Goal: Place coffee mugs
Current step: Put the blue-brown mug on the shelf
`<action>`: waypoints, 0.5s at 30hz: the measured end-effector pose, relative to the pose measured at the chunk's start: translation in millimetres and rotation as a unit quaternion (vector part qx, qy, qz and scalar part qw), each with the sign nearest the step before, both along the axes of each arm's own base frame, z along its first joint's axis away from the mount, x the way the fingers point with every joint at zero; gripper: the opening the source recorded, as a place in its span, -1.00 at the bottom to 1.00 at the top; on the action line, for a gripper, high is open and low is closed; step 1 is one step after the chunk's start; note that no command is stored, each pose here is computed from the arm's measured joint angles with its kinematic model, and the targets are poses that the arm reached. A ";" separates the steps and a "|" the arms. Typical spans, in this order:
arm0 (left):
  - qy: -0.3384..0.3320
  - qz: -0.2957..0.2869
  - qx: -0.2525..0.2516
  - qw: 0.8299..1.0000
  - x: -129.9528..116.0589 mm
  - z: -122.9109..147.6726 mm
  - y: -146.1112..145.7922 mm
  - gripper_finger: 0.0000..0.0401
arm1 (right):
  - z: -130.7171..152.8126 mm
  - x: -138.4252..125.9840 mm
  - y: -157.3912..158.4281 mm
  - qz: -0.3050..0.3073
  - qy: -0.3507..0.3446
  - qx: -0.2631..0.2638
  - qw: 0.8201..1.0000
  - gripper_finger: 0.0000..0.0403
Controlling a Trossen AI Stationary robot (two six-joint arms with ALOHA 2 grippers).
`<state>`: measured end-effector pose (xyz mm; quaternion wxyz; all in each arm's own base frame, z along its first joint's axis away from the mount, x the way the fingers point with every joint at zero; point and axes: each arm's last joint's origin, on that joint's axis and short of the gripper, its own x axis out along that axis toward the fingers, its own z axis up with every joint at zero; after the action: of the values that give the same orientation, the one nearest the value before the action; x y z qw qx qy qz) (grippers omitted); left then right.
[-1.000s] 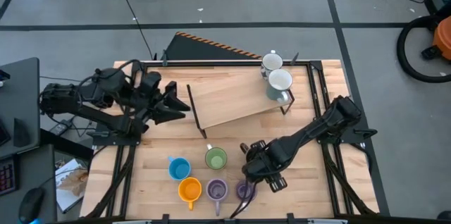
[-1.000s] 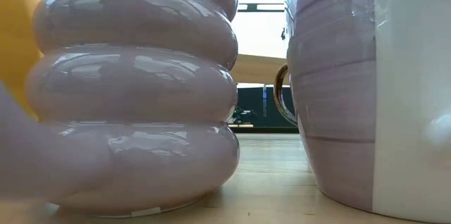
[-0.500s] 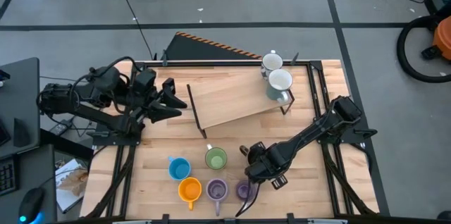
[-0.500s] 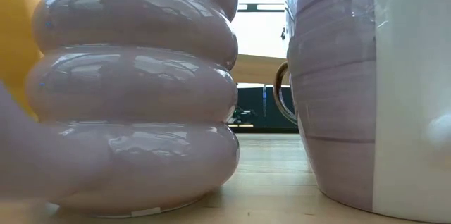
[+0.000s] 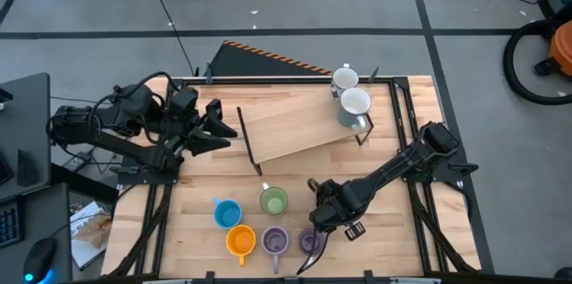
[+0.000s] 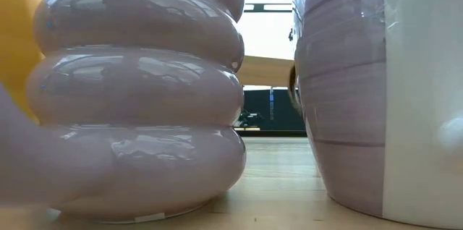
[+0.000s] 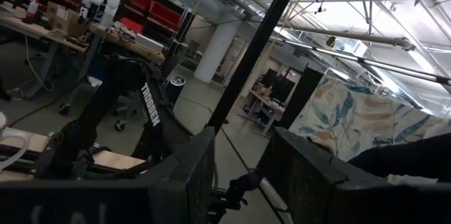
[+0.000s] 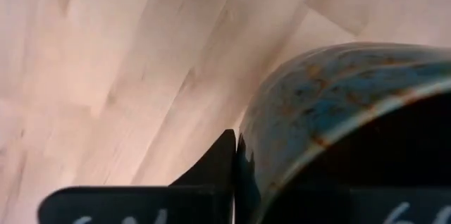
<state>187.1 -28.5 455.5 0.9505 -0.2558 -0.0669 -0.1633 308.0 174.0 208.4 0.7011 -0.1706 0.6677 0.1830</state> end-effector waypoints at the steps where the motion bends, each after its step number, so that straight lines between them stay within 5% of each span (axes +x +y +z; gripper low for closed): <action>1: 0.000 0.000 0.000 1.000 0.0 0.0 0.0 -0.25 | 5.6 1.2 0.0 -0.001 0.000 0.000 1.000 -0.80; 15: 0.018 0.001 0.005 1.000 1.0 -3.7 -0.1 -0.25 | 125.8 19.0 -20.3 -0.028 -0.065 0.033 0.997 -0.77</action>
<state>188.0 -28.6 451.8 0.9528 -0.2545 -0.0488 -0.1584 327.0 153.7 334.1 0.7528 -0.1401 0.6192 0.1737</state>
